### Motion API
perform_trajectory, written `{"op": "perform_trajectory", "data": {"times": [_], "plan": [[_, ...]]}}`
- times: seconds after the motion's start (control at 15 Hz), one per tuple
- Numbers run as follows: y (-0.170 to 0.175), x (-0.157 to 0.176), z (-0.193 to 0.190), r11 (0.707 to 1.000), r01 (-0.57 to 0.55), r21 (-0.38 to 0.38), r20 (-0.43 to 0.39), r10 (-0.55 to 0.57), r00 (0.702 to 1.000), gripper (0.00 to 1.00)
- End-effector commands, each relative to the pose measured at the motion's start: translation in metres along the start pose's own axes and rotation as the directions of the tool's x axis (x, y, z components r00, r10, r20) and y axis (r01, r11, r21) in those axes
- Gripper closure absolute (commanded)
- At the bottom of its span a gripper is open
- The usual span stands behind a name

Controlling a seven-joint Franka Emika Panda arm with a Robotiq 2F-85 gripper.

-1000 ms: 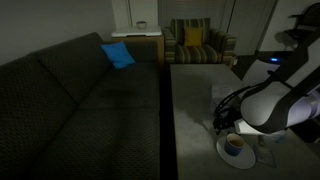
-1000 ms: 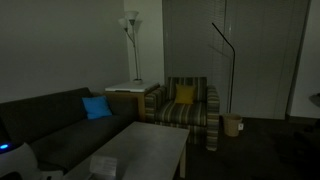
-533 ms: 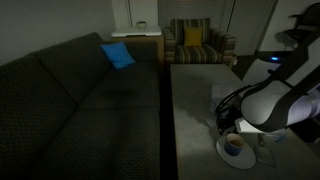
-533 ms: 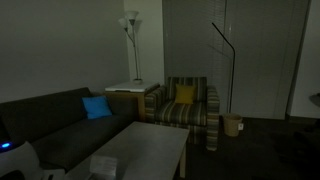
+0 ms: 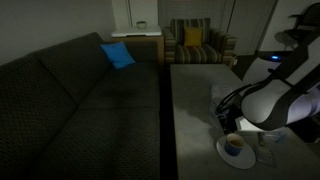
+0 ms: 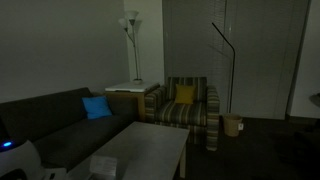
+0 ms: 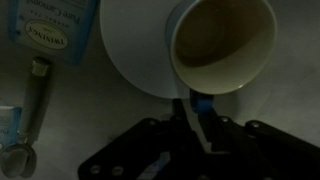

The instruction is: Move the mug from the plate to the table

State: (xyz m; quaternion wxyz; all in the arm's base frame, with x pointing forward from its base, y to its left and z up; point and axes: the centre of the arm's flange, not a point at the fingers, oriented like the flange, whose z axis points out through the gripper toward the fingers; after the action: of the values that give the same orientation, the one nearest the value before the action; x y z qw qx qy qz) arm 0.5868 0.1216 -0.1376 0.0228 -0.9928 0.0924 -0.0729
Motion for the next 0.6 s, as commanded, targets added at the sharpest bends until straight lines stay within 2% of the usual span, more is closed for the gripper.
{"op": "perform_trajectory", "data": {"times": [0.0, 0.13, 0.27, 0.4, 0.53], "plan": [[0.0001, 0.0010, -0.0107, 1.000, 0.002, -0.018, 0.021, -0.002, 1.000, 0.78], [-0.0011, -0.0001, -0.0112, 1.000, 0.004, -0.019, 0.025, -0.003, 1.000, 0.68], [-0.0019, -0.0010, -0.0114, 1.000, 0.004, -0.020, 0.030, -0.003, 1.000, 0.44], [-0.0031, -0.0024, -0.0118, 1.000, 0.000, -0.024, 0.040, 0.000, 0.999, 0.30], [-0.0048, -0.0044, -0.0129, 1.000, 0.000, -0.024, 0.052, 0.002, 0.999, 0.31]]}}
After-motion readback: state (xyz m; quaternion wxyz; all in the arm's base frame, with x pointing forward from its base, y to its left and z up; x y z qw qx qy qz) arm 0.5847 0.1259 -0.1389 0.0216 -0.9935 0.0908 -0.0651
